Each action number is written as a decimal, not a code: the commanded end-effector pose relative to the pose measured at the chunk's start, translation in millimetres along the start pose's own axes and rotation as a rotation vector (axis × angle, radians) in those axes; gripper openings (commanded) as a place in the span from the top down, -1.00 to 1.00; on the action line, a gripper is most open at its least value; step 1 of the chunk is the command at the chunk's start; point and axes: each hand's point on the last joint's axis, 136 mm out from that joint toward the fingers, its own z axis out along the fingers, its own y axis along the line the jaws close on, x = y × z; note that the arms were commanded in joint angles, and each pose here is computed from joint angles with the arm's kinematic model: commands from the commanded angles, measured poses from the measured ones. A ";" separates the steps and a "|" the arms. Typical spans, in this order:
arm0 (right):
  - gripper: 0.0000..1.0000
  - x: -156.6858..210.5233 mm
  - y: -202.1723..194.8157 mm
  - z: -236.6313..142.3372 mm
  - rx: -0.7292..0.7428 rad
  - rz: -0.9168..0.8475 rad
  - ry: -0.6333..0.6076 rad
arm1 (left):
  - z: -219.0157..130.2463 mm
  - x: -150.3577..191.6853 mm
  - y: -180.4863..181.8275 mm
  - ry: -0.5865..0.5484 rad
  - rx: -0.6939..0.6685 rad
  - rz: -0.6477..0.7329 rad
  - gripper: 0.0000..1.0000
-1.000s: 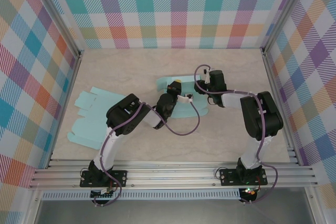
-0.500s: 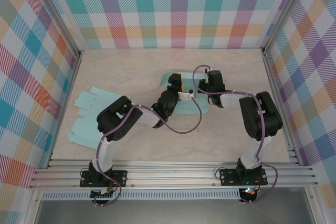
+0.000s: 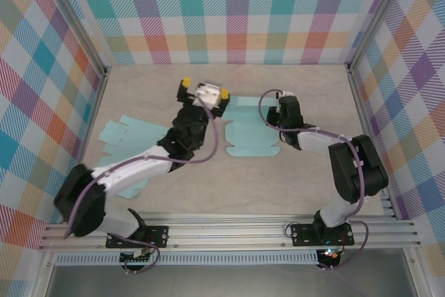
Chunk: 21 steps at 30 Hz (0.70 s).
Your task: Fold the paper box
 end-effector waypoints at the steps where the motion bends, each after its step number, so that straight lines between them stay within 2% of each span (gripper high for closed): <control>1: 1.00 2.8 0.3 -11.2 0.002 0.010 0.010 | -8.9 69.0 34.9 0.306 -0.071 -0.459 -1.00; 3: 1.00 5.4 1.2 -14.3 -0.002 0.015 0.025 | -13.3 83.8 32.9 0.391 -0.027 -0.545 -1.00; 6: 1.00 7.6 0.8 -18.3 0.001 0.027 0.042 | -20.4 104.5 20.2 0.515 0.008 -0.579 -1.00; 10: 1.00 13.1 3.2 -21.8 0.002 0.045 0.061 | -17.2 130.6 -12.5 0.612 0.102 -0.633 -1.00; 14: 1.00 19.2 5.7 -24.5 0.007 0.057 0.090 | -8.8 153.0 -25.6 0.651 0.101 -0.650 -1.00; 21: 1.00 19.0 20.4 -29.2 -0.025 0.050 0.100 | 8.2 164.2 -45.5 0.657 0.121 -0.650 -1.00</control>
